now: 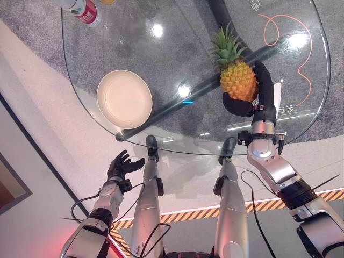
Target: Pick up the fruit to the plate
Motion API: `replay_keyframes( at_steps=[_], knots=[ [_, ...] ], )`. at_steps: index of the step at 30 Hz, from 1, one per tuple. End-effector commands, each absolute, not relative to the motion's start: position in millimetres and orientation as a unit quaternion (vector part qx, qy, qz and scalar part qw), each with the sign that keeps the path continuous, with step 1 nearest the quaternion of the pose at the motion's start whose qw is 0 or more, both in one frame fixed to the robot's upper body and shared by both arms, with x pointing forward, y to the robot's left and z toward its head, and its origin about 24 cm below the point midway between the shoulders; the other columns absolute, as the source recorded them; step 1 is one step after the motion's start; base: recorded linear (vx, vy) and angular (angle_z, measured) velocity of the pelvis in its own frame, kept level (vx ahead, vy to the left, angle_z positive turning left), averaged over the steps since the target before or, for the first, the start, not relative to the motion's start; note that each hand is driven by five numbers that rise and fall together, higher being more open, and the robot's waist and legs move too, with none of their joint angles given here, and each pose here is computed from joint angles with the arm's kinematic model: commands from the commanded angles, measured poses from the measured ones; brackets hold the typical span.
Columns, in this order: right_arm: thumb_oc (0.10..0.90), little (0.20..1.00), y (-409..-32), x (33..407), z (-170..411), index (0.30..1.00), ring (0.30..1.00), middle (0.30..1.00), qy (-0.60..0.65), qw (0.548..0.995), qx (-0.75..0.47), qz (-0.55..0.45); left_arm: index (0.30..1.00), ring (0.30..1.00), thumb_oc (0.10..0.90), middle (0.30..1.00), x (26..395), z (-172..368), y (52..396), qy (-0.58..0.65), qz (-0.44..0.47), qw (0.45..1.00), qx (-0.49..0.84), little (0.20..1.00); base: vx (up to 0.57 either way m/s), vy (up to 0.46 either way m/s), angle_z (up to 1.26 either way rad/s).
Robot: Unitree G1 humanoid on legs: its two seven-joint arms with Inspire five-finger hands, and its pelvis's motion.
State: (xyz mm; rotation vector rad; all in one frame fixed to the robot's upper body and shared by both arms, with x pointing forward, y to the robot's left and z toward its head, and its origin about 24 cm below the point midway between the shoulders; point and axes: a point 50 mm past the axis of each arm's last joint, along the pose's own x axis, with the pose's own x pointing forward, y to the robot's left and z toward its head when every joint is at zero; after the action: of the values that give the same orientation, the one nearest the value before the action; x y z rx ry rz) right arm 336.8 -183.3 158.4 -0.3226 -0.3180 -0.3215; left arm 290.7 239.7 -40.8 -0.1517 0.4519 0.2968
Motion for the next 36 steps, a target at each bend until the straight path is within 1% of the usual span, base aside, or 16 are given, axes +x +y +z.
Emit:
replay_keyframes(
  at_steps=[1, 2, 3, 4, 20, 26, 28, 31, 34, 36],
  knots=[
    [0.800, 0.900, -205, 339, 145, 0.900, 0.900, 0.900, -0.102, 0.960, -0.177, -0.193, 0.900, 0.900, 0.800, 0.900, 279, -48, 259, 0.247, 0.179, 0.951, -0.054, 0.900, 0.00, 0.000, 0.00],
    [0.800, 0.900, -205, 339, 144, 0.900, 0.900, 0.900, -0.099, 0.959, -0.179, -0.195, 0.900, 0.900, 0.800, 0.900, 279, -48, 259, 0.246, 0.179, 0.951, -0.053, 0.900, 0.00, 0.000, 0.00],
    [0.718, 0.818, -207, 340, 142, 0.829, 0.829, 0.829, -0.093, 0.958, -0.188, -0.198, 0.900, 0.900, 0.800, 0.900, 278, -48, 259, 0.247, 0.179, 0.951, -0.053, 0.900, 0.00, 0.000, 0.00],
    [0.100, 0.200, -208, 340, 142, 0.300, 0.300, 0.300, -0.091, 0.956, -0.194, -0.202, 0.900, 0.900, 0.800, 0.900, 279, -48, 258, 0.246, 0.179, 0.951, -0.053, 0.900, 0.00, 0.000, 0.00],
    [0.100, 0.200, -211, 342, 145, 0.300, 0.300, 0.300, -0.090, 0.946, -0.231, -0.208, 0.900, 0.900, 0.800, 0.900, 280, -45, 261, 0.236, 0.187, 0.951, -0.074, 0.900, 0.00, 0.000, 0.00],
    [0.100, 0.200, -213, 343, 148, 0.300, 0.300, 0.300, -0.096, 0.942, -0.240, -0.213, 0.900, 0.900, 0.800, 0.900, 284, -38, 263, 0.207, 0.207, 0.949, -0.118, 0.900, 0.00, 0.000, 0.00],
    [0.100, 0.200, -214, 342, 150, 0.300, 0.300, 0.300, -0.102, 0.941, -0.239, -0.216, 0.900, 0.900, 0.800, 0.900, 286, -33, 266, 0.189, 0.225, 0.945, -0.143, 0.900, 0.00, 0.000, 0.00],
    [0.100, 0.200, -214, 342, 153, 0.300, 0.300, 0.300, -0.114, 0.940, -0.236, -0.219, 0.900, 0.900, 0.800, 0.900, 293, -16, 277, 0.134, 0.281, 0.931, -0.190, 0.900, 0.00, 0.000, 0.00],
    [0.100, 0.200, -212, 341, 155, 0.300, 0.300, 0.300, -0.126, 0.939, -0.230, -0.221, 0.900, 0.900, 0.800, 0.900, 295, 4, 296, 0.078, 0.372, 0.898, -0.223, 0.900, 0.00, 0.000, 0.00],
    [0.100, 0.200, -210, 340, 156, 0.300, 0.300, 0.300, -0.132, 0.939, -0.228, -0.219, 0.900, 0.900, 0.800, 0.900, 295, 14, 307, 0.052, 0.413, 0.877, -0.240, 0.900, 0.00, 0.000, 0.00]
  ],
)
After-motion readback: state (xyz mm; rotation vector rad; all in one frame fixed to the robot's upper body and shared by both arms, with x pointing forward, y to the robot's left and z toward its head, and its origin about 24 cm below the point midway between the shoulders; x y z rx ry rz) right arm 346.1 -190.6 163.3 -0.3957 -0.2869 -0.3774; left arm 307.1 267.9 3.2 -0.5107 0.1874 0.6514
